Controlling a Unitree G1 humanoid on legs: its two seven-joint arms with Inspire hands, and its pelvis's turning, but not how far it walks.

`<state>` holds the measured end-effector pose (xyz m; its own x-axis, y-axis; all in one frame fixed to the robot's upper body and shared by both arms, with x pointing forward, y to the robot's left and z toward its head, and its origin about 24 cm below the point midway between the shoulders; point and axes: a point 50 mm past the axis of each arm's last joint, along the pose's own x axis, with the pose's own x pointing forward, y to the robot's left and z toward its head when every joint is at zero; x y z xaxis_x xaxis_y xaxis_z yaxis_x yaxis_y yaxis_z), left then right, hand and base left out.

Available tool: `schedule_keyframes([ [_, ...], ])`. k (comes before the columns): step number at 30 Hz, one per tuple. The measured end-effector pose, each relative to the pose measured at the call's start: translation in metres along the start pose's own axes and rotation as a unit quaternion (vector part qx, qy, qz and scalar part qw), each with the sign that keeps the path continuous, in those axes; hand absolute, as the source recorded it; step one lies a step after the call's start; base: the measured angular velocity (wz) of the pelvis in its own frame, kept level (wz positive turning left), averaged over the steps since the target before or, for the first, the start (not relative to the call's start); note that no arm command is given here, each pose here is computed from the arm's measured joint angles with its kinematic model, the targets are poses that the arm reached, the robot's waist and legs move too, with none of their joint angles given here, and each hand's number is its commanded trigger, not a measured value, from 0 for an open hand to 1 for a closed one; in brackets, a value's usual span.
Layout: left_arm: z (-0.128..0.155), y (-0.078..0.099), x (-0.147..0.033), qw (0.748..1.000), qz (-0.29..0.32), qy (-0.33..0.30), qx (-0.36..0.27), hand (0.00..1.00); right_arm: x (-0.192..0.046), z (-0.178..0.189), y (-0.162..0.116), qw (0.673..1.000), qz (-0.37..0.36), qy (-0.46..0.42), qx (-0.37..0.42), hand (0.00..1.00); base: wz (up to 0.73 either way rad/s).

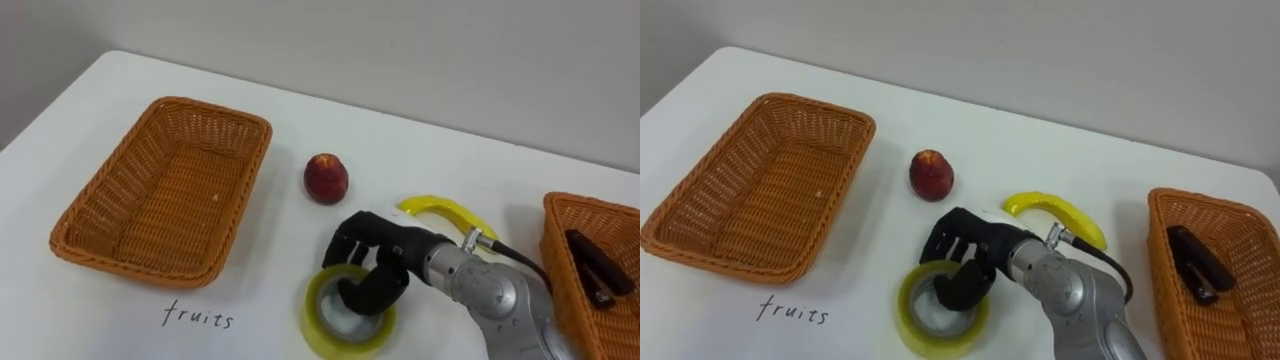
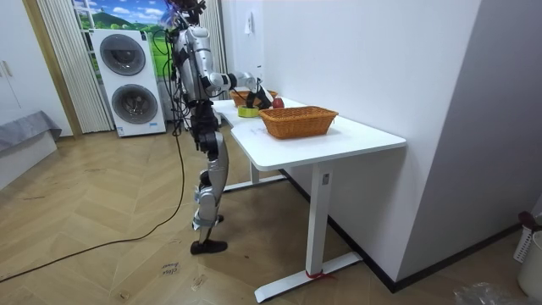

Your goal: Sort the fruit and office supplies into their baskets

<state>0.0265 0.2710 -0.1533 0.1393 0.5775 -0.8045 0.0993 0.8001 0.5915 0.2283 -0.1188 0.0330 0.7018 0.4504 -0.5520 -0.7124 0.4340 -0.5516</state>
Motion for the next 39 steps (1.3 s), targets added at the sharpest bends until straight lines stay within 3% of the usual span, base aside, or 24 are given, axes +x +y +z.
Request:
schedule_keyframes([
  [22,0.002,-0.001,-0.001,0.999,0.017,-0.027,-0.003,0.00,-0.007,0.002,-0.003,0.999,-0.012,-0.038,0.025,1.00,0.00],
  [29,-0.004,0.001,-0.003,0.998,0.025,-0.031,-0.038,0.00,-0.040,-0.013,-0.041,0.988,-0.130,-0.053,0.057,1.00,-0.06],
  [39,-0.011,-0.006,-0.007,0.999,0.025,-0.032,-0.034,0.00,-0.048,-0.013,-0.055,0.969,-0.216,-0.080,0.086,1.00,-0.03],
])
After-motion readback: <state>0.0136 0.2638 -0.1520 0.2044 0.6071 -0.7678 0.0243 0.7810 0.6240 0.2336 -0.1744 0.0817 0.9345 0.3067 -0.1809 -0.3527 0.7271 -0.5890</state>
